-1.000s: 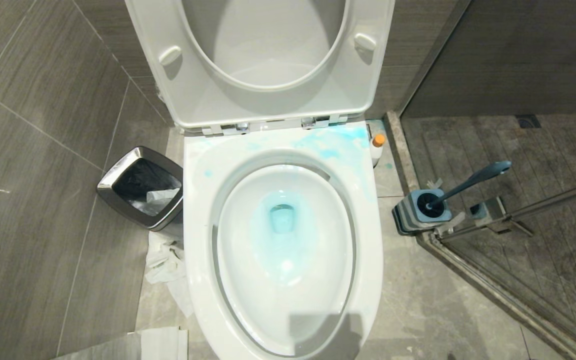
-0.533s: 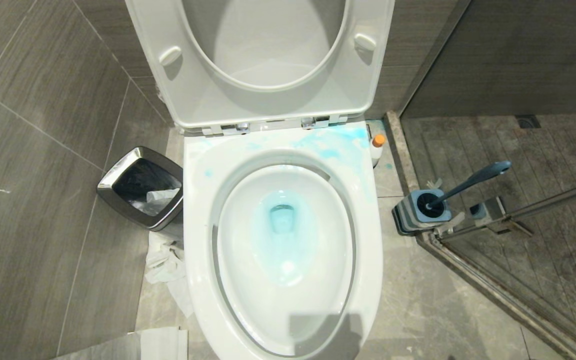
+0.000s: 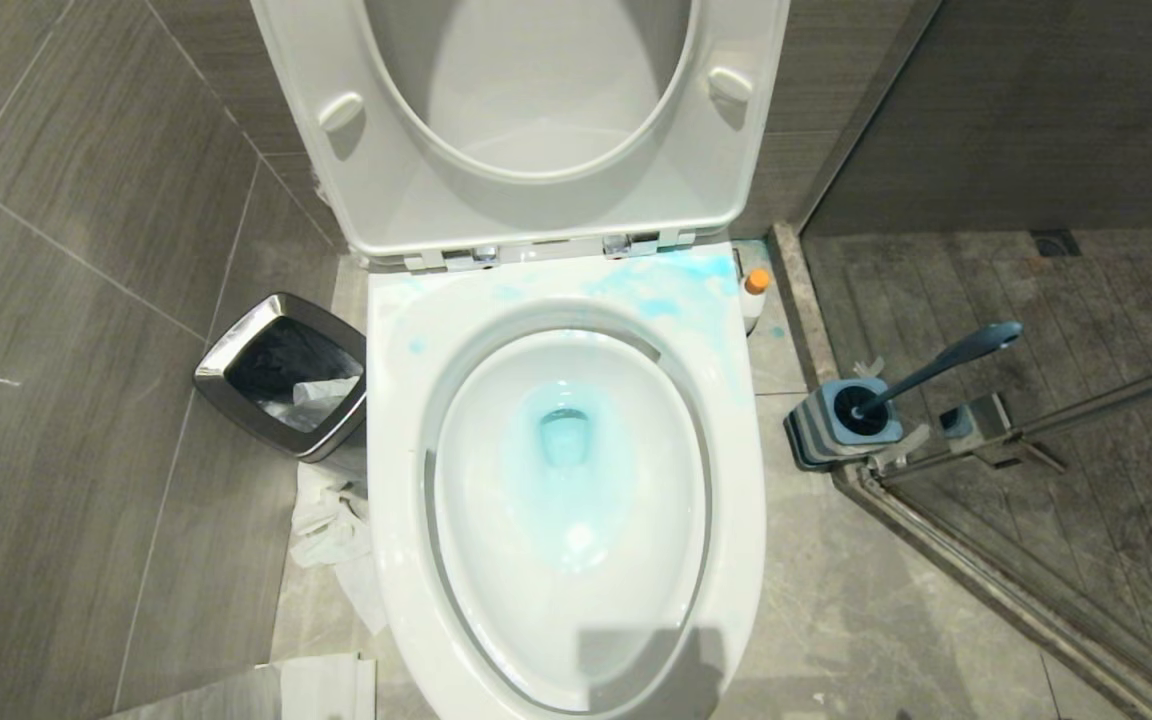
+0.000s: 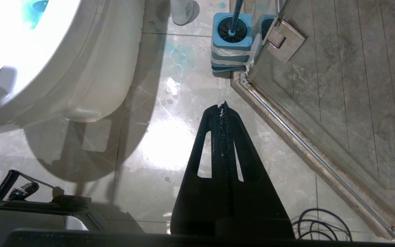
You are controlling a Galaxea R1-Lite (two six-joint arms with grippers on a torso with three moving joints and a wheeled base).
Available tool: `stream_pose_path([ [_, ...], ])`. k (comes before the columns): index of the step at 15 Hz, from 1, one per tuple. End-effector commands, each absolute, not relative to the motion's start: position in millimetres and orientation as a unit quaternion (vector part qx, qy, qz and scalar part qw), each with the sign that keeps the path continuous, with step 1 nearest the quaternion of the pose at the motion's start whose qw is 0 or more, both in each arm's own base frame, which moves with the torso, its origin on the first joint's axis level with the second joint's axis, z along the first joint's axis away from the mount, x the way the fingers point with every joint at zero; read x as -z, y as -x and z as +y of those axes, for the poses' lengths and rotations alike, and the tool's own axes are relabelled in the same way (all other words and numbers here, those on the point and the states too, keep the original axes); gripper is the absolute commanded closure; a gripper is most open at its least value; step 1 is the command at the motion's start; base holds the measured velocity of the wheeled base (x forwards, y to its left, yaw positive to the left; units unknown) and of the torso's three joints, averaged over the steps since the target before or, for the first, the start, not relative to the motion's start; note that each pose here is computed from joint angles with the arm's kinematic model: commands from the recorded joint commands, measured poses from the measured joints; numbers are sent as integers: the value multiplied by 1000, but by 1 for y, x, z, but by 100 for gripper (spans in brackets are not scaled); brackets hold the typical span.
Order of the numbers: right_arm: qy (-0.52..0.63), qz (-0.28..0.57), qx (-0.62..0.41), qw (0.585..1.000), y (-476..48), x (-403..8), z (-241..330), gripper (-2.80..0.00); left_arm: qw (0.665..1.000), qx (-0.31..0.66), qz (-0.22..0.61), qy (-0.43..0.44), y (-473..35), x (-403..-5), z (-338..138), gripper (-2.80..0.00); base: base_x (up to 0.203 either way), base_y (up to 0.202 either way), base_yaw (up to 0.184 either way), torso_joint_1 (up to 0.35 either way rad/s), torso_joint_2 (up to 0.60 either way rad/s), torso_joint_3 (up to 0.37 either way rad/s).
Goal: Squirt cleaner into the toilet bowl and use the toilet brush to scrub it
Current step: Flush the toilet
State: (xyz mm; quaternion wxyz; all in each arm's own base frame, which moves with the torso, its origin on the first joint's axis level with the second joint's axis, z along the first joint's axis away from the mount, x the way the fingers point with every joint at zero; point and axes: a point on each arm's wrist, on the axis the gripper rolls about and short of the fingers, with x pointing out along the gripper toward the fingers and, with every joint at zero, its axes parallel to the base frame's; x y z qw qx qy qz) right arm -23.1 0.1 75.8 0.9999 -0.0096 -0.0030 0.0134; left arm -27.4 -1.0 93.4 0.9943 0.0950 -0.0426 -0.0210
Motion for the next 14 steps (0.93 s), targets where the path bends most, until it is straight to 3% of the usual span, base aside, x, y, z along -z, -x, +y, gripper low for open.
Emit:
stream_pose_path([
  [1, 10, -2, -14, 1000, 23, -76, 0, 0, 983, 45, -84, -155, 35, -120, -3, 0, 0, 0, 0, 0, 0, 0],
  [7, 10, -2, -14, 1000, 23, -76, 0, 0, 971, 51, -126, -196, 26, -236, -3, 0, 0, 0, 0, 0, 0, 0],
  [14, 10, -1, -14, 1000, 23, -76, 0, 0, 969, 51, -146, -194, -46, -363, -4, 0, 0, 0, 0, 0, 0, 0],
])
